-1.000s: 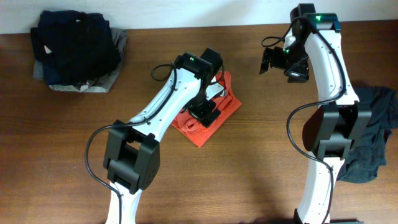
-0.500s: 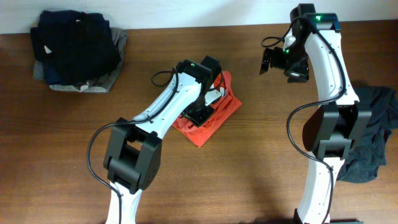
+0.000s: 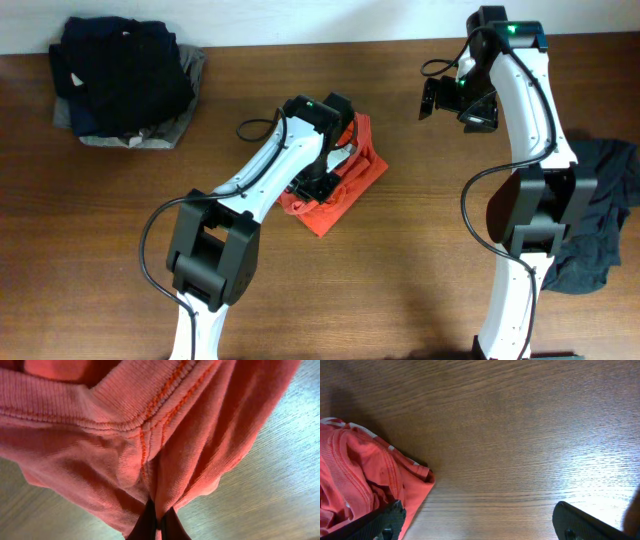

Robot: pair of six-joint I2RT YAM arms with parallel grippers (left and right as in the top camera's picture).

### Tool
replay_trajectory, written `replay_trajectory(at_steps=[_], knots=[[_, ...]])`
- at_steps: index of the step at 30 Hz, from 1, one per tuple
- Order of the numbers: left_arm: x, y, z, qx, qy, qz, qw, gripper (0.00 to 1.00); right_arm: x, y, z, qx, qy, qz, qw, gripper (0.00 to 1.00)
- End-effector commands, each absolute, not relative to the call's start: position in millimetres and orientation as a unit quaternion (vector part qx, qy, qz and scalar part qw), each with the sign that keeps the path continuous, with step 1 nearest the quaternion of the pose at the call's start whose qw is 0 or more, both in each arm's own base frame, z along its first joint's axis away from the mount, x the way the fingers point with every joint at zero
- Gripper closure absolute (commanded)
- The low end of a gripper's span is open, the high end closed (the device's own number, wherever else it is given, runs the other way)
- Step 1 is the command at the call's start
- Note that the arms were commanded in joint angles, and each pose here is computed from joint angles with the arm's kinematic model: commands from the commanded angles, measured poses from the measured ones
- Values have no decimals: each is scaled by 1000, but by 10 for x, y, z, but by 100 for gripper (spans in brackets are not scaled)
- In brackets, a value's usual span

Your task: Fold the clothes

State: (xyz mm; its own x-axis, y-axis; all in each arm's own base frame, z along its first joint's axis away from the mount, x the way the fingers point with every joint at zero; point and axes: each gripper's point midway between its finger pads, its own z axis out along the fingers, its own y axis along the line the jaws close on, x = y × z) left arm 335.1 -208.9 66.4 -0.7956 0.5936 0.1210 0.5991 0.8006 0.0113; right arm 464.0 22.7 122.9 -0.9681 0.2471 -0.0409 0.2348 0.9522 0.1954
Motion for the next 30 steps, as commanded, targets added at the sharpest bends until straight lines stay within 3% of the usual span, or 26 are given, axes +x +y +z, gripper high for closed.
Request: replay_trajectory(at_steps=[1,7,15,24,27,30], knots=[[3345,-2053,761,-284,-957,-30,46,99,4648,236,1260,119,988,90,37,1],[3267,-2070,1064,-282,-959,-8,26,100,4664,235,1261,119,988,90,40,1],[2846,-2146,1143,-290,-952,27,98,100,4664,236,1261,119,988,91,40,1],[2647,-2381,1179,-298,-944,79,120,98,4662,237,1262,119,988,91,40,1],[2617,-2524,1187,-305,-940,103,115,87,4662,237,1262,119,988,91,40,1],[2587,-2613,1183,-317,-936,107,109,61,4662,237,1262,119,988,91,40,1]])
